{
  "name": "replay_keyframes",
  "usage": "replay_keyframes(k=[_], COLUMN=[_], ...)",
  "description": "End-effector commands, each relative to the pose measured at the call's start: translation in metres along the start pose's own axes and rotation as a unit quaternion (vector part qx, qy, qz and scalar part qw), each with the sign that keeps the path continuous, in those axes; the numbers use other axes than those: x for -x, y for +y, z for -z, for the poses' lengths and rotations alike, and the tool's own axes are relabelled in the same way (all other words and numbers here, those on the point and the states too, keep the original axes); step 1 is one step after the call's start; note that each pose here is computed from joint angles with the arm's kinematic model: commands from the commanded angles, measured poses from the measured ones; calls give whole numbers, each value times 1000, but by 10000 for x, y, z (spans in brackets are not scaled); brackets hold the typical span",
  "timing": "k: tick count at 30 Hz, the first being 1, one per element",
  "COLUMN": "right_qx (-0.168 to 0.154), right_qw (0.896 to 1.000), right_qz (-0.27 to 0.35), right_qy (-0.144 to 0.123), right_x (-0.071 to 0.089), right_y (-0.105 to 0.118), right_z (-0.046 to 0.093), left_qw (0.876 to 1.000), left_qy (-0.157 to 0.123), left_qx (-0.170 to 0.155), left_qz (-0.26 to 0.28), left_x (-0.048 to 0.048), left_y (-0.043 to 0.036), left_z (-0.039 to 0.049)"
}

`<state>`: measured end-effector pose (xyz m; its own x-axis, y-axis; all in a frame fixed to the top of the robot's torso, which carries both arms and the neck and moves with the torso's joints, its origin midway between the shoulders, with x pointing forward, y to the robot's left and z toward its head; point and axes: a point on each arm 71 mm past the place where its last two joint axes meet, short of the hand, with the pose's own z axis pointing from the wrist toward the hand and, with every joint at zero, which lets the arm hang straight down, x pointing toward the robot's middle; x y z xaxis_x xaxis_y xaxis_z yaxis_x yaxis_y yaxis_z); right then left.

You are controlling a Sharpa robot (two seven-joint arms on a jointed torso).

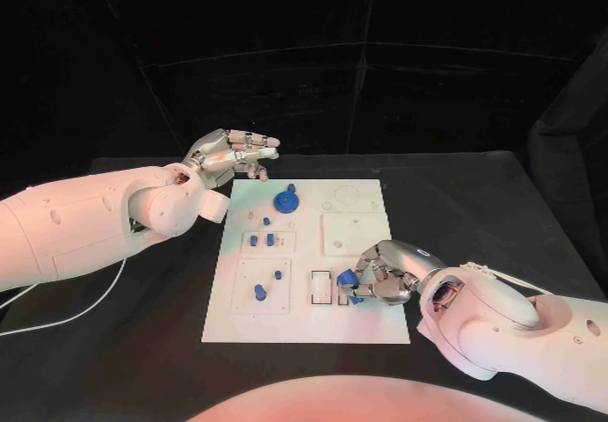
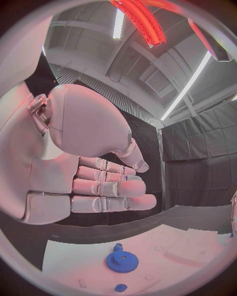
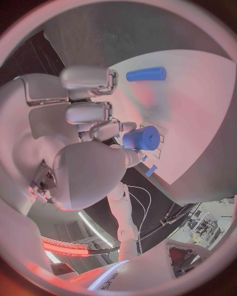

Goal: Assemble the parts on the task board

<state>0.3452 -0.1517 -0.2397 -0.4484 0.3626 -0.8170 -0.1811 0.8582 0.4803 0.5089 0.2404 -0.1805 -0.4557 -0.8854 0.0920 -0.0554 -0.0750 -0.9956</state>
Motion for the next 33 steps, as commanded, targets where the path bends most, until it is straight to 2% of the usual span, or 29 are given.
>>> replay_keyframes(k=[1,15,33], right_qx=[-2,-12,-11], right_qw=[1000,1000,1000], right_qz=[-12,-7,-2], right_qy=[-3,27,23], right_x=[-6,-144,-189], right_y=[29,163,258], right_z=[-32,-228,-310], left_qw=[1000,1000,1000], left_qy=[6,8,9], left_qx=[-5,-5,-4], left_qz=[4,5,5], left_x=[-17,-32,-35], left_y=[-16,-17,-18], left_z=[-2,-3,0])
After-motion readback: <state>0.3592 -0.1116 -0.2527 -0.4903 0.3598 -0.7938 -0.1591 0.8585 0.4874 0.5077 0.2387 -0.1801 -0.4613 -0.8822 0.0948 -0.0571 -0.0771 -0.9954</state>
